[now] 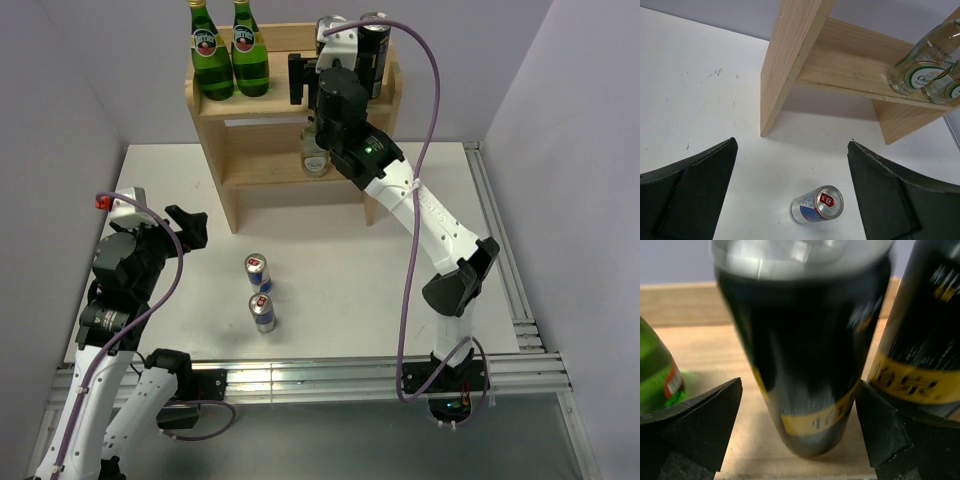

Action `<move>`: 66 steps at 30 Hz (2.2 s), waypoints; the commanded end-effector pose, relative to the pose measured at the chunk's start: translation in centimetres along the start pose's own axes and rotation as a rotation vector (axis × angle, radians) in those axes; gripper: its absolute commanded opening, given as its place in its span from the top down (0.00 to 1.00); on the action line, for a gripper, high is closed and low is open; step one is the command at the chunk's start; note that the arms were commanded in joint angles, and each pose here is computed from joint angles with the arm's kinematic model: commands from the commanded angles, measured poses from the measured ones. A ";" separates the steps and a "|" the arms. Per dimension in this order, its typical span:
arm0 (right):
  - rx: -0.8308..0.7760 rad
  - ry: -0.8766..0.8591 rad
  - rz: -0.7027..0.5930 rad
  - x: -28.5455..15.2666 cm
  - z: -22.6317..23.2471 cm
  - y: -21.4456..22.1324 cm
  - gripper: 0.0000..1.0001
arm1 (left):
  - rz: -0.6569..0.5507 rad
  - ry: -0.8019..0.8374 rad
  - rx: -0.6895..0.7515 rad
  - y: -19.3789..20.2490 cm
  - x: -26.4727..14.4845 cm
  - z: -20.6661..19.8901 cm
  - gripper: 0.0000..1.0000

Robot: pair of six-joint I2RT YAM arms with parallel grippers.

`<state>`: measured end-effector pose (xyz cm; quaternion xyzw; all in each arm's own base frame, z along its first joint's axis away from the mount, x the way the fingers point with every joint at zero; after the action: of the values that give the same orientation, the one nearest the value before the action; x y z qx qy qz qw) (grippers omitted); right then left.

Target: Place and organize the beverage onto the shelf

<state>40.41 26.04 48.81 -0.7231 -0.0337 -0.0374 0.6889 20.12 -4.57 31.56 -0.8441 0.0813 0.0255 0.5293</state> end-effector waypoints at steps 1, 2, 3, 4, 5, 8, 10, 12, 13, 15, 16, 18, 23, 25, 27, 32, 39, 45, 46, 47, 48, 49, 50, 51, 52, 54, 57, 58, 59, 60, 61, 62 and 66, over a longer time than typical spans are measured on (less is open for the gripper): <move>0.064 0.009 -0.044 -1.5 -1.5 -2.0 0.00 | -0.027 0.027 0.007 -0.6 0.1 -0.3 0.01; 0.067 0.015 -0.042 -1.6 -1.5 -1.9 0.00 | -0.026 0.026 0.008 -0.5 0.1 -0.3 0.01; 0.076 0.013 -0.043 -1.9 -1.7 -2.0 0.00 | -0.025 0.024 0.008 -0.5 0.1 -0.3 0.01; 0.071 0.012 -0.033 -1.9 -1.6 -1.6 0.00 | -0.025 0.024 0.009 -0.5 0.1 -0.3 0.01; 0.071 0.012 -0.029 -2.0 -1.5 -1.4 0.00 | -0.025 0.024 0.009 -0.5 0.1 -0.3 0.01; 0.077 0.016 -0.024 -2.6 -1.6 -1.1 0.00 | -0.024 0.022 0.009 -0.5 0.2 -0.2 0.01; 0.077 0.029 -0.018 -3.1 -1.7 -0.9 0.00 | -0.026 0.022 0.009 -0.5 0.1 -0.2 0.01; 0.080 0.032 -0.019 -3.7 -1.7 -0.9 0.00 | -0.023 0.022 0.009 -0.5 0.2 -0.2 0.01; 0.084 0.034 -0.017 -4.0 -1.6 -1.0 0.00 | -0.025 0.021 0.009 -0.5 0.2 -0.2 0.01; 0.092 0.048 -0.010 -4.7 -1.8 -1.1 0.00 | -0.024 0.019 0.009 -0.5 0.2 -0.2 0.01; 0.092 0.057 -0.008 -5.1 -1.8 -1.0 0.00 | -0.024 0.019 0.008 -0.5 0.2 -0.2 0.01; 0.104 0.047 -0.010 -6.1 -1.5 -1.1 0.00 | -0.021 0.014 0.008 -0.5 0.3 -0.1 0.01; 0.105 0.033 -0.015 -7.2 -0.9 -1.5 0.00 | -0.017 0.013 0.007 -0.4 0.4 -0.2 0.01; 0.112 0.024 -0.027 -7.3 -0.8 -2.4 0.00 | -0.018 0.014 0.008 -0.5 0.4 -0.2 0.01; 0.119 0.014 -0.059 -7.4 -1.0 -3.7 0.00 | -0.019 0.013 0.008 -0.5 0.4 -0.1 0.01; 0.181 -0.020 -0.126 -8.7 -2.2 -7.1 0.00 | -0.021 0.009 0.009 -0.5 0.5 -0.1 0.01; 0.247 -0.127 -0.057 -15.4 -2.5 -4.0 0.00 | 0.027 0.045 -0.005 0.1 0.6 -0.5 0.01; 0.349 -0.262 0.052 -23.4 -3.2 3.5 0.00 | 0.162 0.100 -0.155 1.6 -0.5 -2.2 0.01; 0.344 -0.264 0.067 -24.2 -3.2 4.4 0.00 | 0.187 0.116 -0.195 2.4 -0.8 -2.6 0.01; 0.356 -0.239 0.080 -24.9 -4.0 5.0 0.00 | 0.189 0.126 -0.214 2.8 -1.2 -2.8 0.01; 0.323 -0.271 0.106 -26.2 -3.3 6.6 0.00 | 0.176 0.123 -0.229 2.9 -1.7 -2.8 0.01; 0.317 -0.269 0.118 -26.7 -3.5 7.1 0.00 | 0.199 0.137 -0.256 3.6 -2.0 -3.3 0.01; 0.309 -0.272 0.145 -27.4 -3.7 8.0 0.00 | 0.238 0.140 -0.264 4.3 -2.4 -3.5 0.01; 0.290 -0.254 0.161 -27.8 -3.9 9.0 0.00 | 0.229 0.092 -0.269 4.5 -2.2 -3.1 0.01; 0.283 -0.270 0.176 -28.6 -3.7 9.5 0.00 | 0.255 0.089 -0.285 5.0 -2.5 -3.5 0.01; 0.271 -0.266 0.211 -29.5 -4.0 11.5 0.00 | 0.271 0.027 -0.295 6.2 -2.4 -3.3 0.01; 0.279 -0.277 0.251 -30.9 -4.2 13.5 0.00 | 0.306 -0.086 -0.280 7.9 -2.2 -2.9 0.01; 0.278 -0.285 0.258 -31.3 -4.1 13.8 0.00 | 0.286 -0.110 -0.298 8.2 -2.4 -3.4 0.01; 0.292 -0.282 0.270 -31.5 -4.3 14.1 0.00 | 0.287 -0.119 -0.301 8.5 -2.6 -3.7 0.01; 0.286 -0.290 0.274 -31.8 -4.3 14.5 0.00 | 0.302 -0.143 -0.287 9.2 -2.9 -3.8 0.01; 0.302 -0.284 0.276 -31.9 -4.3 14.5 0.00 | 0.283 -0.146 -0.295 9.7 -3.6 -4.4 0.01; 0.284 -0.297 0.281 -32.4 -4.5 14.7 0.00 | 0.297 -0.160 -0.277 10.6 -3.8 -4.8 0.01; 0.268 -0.302 0.289 -33.1 -4.7 15.3 0.00 | 0.309 -0.194 -0.218 14.7 -6.5 -5.8 0.01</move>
<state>9.08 21.76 30.66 -0.6328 -0.0523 0.1971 0.7470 11.63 -15.99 23.22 -0.8512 0.2516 0.1752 0.4260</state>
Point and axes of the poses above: each gripper's point midway between its finger pads, its own x axis out along the fingers, its own z axis along the line the jaws close on, y = z × x, the point moved 6 cm from there along -x, back along the fingers, and after that the axes turned 5 degrees about -x, right-handed, at the moved point
